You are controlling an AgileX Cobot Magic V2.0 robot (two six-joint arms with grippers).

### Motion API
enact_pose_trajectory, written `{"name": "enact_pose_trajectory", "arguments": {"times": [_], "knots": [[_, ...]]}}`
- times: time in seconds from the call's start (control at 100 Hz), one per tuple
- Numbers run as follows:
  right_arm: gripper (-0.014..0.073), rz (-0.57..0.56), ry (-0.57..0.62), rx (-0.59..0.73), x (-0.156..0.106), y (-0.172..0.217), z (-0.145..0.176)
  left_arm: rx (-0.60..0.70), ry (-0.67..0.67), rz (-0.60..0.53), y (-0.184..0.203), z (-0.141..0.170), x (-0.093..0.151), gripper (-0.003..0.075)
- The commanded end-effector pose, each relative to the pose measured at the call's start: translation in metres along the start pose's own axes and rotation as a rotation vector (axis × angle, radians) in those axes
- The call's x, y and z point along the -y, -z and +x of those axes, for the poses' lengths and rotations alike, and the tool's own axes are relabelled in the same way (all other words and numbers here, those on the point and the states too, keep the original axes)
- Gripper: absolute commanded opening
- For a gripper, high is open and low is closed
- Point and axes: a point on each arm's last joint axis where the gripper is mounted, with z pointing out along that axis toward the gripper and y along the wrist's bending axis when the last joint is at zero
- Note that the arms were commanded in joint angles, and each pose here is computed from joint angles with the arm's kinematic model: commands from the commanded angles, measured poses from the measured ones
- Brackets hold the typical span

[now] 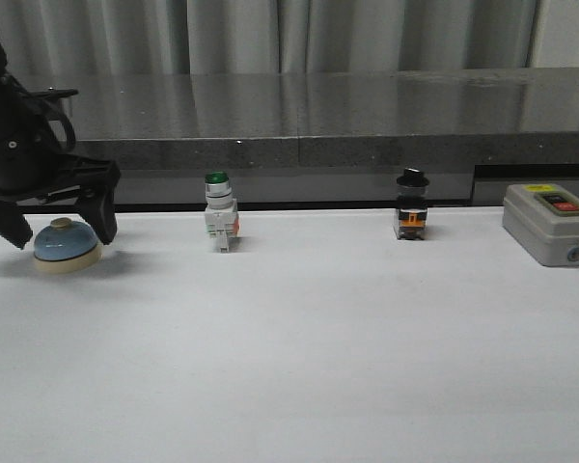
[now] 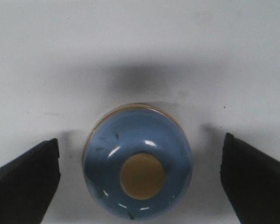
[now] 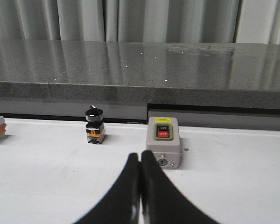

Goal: Place and press bell with both arms
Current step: 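Lower the left gripper over the blue bell and close on it, then lift the bell with the left gripper and carry it toward the table center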

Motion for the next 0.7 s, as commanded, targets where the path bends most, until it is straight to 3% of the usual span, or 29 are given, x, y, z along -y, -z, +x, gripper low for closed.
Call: {"name": "enact_pose_trajectory", "arguments": {"times": [0.0, 0.27, 0.48, 0.69], "knots": [[-0.0060, 0.001, 0.015, 0.116, -0.0002, 0.0025, -0.0134, 0.120, -0.008, 0.016, 0.0234, -0.0176, 0.0065, 0.0657], [-0.0060, 0.001, 0.015, 0.116, -0.0002, 0.0025, -0.0134, 0.120, -0.021, 0.007, 0.0234, -0.0176, 0.0057, 0.0638], [-0.0060, 0.001, 0.015, 0.116, -0.0002, 0.0025, -0.0134, 0.114, -0.021, 0.007, 0.0233, -0.0171, 0.0057, 0.0511], [-0.0060, 0.001, 0.015, 0.116, -0.0002, 0.0025, -0.0134, 0.103, -0.021, 0.006, 0.0232, -0.0160, 0.0056, 0.0333]]}}
